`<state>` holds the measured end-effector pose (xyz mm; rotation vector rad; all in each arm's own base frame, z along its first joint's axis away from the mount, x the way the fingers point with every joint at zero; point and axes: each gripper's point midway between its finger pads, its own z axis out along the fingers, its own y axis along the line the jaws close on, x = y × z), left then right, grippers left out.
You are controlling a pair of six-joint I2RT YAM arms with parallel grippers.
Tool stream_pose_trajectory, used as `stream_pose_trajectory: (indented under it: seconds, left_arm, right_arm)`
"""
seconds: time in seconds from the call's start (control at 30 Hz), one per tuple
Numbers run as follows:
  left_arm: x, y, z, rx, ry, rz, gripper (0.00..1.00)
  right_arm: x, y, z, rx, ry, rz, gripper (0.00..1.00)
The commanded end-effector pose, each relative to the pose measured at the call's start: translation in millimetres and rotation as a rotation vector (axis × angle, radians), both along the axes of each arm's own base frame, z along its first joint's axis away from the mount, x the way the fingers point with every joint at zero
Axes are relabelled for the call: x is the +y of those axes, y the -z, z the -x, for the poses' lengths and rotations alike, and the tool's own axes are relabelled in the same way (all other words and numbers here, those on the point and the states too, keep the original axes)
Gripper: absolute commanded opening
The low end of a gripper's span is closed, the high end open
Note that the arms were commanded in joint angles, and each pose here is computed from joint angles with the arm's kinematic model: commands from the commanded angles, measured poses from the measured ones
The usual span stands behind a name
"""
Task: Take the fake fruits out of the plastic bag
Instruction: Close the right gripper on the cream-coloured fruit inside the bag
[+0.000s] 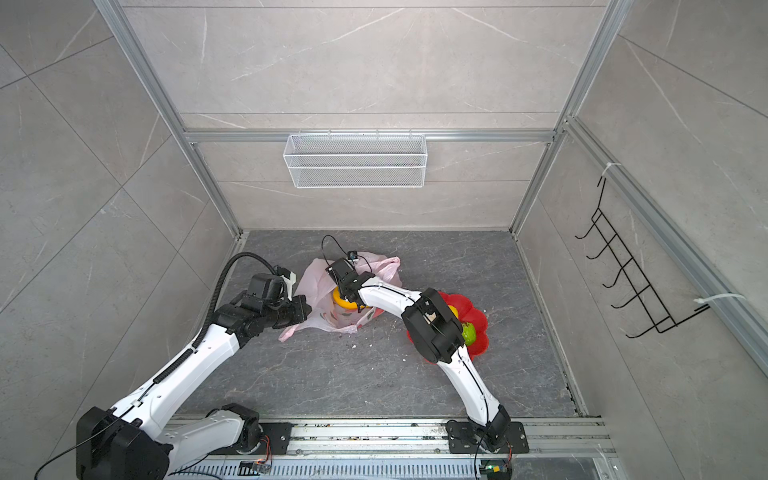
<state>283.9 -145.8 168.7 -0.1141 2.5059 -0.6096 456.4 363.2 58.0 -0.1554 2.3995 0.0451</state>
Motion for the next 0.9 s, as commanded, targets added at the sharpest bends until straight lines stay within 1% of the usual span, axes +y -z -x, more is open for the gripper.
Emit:
stream_pose_trajectory:
  seconds: [0.0,0.3,0.53,0.87]
  left_arm:
    - [1.1,-5.4,4.9,-0.03,0.028,-0.003,0.0]
    - [3.0,2.1,11.2,-0.013,0.031,-0.008,0.0]
    - [2.1,5.5,8.9,-0.01,0.031,-0.01,0.0]
    - [2.9,7.1,3.6,-0.02,0.007,-0.007,0.0]
  right_arm:
    - [-10.7,15.5,3.3,0.041,-0.006,0.053,0.4]
    - [-14.1,14.9,6.9,0.051,-0.02,0.072,0.31]
    - [-14.4,-1.4,9.0,0.036,-0.045,0.07,0.25]
    - [-15.2,-32.3,15.0,0.006,-0.074,0.052,0.24]
